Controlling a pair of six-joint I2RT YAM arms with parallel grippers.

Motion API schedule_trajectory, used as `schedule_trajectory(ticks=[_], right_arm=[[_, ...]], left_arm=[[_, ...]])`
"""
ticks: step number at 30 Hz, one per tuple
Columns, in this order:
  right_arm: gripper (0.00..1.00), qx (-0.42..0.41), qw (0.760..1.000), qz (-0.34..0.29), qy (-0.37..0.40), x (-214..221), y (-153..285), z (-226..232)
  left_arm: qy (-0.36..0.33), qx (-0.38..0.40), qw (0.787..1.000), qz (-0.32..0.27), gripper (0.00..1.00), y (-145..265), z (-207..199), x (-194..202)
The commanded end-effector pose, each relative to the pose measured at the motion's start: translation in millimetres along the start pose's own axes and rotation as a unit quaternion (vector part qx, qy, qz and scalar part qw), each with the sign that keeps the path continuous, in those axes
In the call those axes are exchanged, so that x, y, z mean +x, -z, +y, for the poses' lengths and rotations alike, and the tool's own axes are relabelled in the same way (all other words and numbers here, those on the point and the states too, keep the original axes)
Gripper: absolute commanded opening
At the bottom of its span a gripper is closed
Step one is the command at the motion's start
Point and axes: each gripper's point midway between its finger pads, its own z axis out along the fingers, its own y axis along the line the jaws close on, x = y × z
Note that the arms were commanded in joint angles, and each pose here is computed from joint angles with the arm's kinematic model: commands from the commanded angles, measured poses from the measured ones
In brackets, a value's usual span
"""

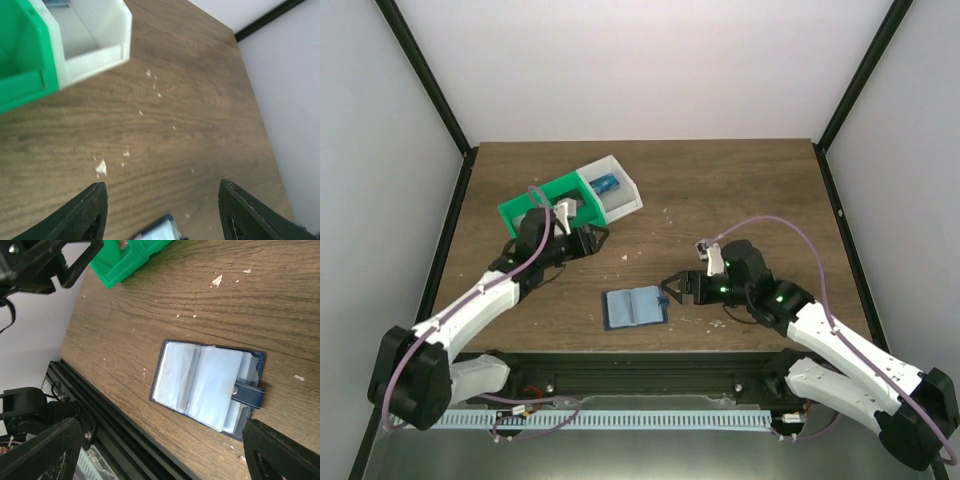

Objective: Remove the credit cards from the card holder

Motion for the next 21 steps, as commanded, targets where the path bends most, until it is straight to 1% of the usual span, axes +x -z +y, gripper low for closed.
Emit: schedule_trajectory(ticks=[1,6,9,13,18,21], right_arm=[[0.87,0.009,1.0,-0.002,0.018,-2.6,-4.0,-4.8],[0.7,-0.007,1.0,0.021,-0.006,4.7,-15.8,-4.6],[0.62,-0.007,0.999,0.031,-0.018,9.7,-24.2,-9.7],[0.52,0.014,0.998,0.044,-0.031,18.1,-38.1,-27.0],[0.44,0.014,0.996,0.07,-0.05,31.9,-59.0,-40.8],[0.42,0.008,0.994,0.086,-0.063,39.8,-69.6,-44.3]], left_arm=[[-0.01,0.058,0.998,0.015,0.62,15.4,-20.9,25.2],[0.0,0.08,0.996,0.033,0.61,25.4,-25.3,59.3],[0.013,0.104,0.994,0.043,0.59,29.2,-26.1,79.3],[0.036,0.096,0.993,0.054,0.59,29.1,-9.6,103.5],[0.064,0.101,0.991,0.064,0.58,27.0,3.5,123.1],[0.074,0.101,0.99,0.07,0.57,24.2,8.1,129.6]])
